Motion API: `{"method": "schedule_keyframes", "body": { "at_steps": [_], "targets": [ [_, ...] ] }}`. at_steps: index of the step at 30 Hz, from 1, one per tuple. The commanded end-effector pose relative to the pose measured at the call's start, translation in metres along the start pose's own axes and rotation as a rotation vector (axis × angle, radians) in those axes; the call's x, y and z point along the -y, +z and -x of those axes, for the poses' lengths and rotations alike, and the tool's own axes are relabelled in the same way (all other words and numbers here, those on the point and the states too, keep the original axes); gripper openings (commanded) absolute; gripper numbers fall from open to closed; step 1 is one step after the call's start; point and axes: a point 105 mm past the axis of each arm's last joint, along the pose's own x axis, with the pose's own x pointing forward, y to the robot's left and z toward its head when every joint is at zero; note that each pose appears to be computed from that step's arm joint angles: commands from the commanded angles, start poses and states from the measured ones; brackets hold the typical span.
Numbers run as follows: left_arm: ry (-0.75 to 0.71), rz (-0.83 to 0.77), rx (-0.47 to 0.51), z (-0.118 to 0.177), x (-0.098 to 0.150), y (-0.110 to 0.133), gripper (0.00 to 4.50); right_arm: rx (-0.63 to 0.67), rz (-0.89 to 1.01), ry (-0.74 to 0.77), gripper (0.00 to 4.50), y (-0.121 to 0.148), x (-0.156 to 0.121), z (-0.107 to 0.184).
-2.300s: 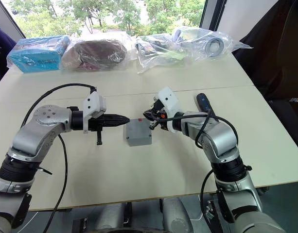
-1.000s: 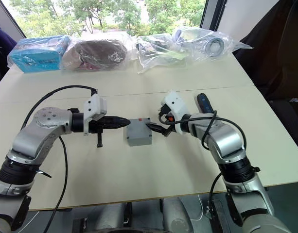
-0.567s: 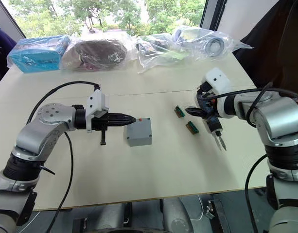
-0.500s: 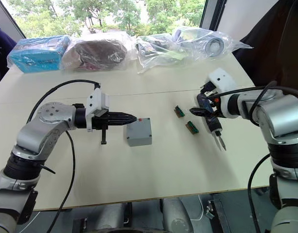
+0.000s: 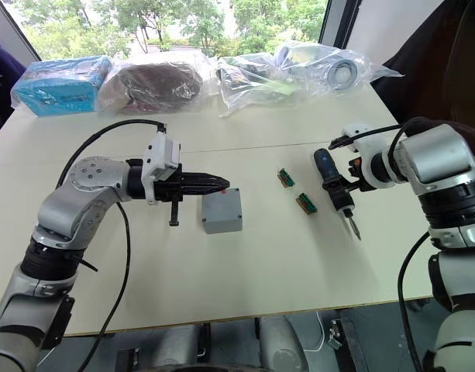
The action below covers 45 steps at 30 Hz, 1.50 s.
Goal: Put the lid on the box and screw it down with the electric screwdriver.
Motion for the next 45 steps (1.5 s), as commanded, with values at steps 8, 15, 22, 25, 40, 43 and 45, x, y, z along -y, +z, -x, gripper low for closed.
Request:
{"method": "schedule_keyframes", "body": {
  "at_steps": [8, 15, 22, 25, 40, 43, 45],
  "targets": [
    [-0.003, -0.061, 0.073, -0.003, 0.003, 0.019, 0.00, -0.134, 0.038, -0.023, 4.40, 0.006, 0.011, -0.020],
    [0.035, -0.054, 0.056, 0.000, 0.002, 0.014, 0.00, -0.172, 0.089, -0.001, 3.21, 0.007, 0.008, -0.035],
    [0.079, -0.015, -0.028, 0.012, -0.002, -0.008, 0.00, -0.027, 0.072, -0.033, 1.88, 0.042, 0.015, -0.009],
    [0.082, -0.011, -0.074, 0.014, -0.002, -0.020, 0.00, 0.097, 0.111, -0.015, 1.88, 0.064, 0.008, 0.012],
    [0.033, 0.055, -0.157, 0.012, -0.003, -0.056, 0.00, 1.434, 0.150, 0.445, 1.88, 0.126, -0.134, 0.141],
    [0.030, 0.069, -0.168, 0.009, -0.002, -0.062, 0.00, 1.488, 0.166, 0.484, 1.88, 0.113, -0.154, 0.135],
    [0.033, 0.077, -0.176, 0.007, -0.002, -0.068, 0.00, 1.502, 0.158, 0.505, 1.88, 0.104, -0.167, 0.127]
  ]
}}
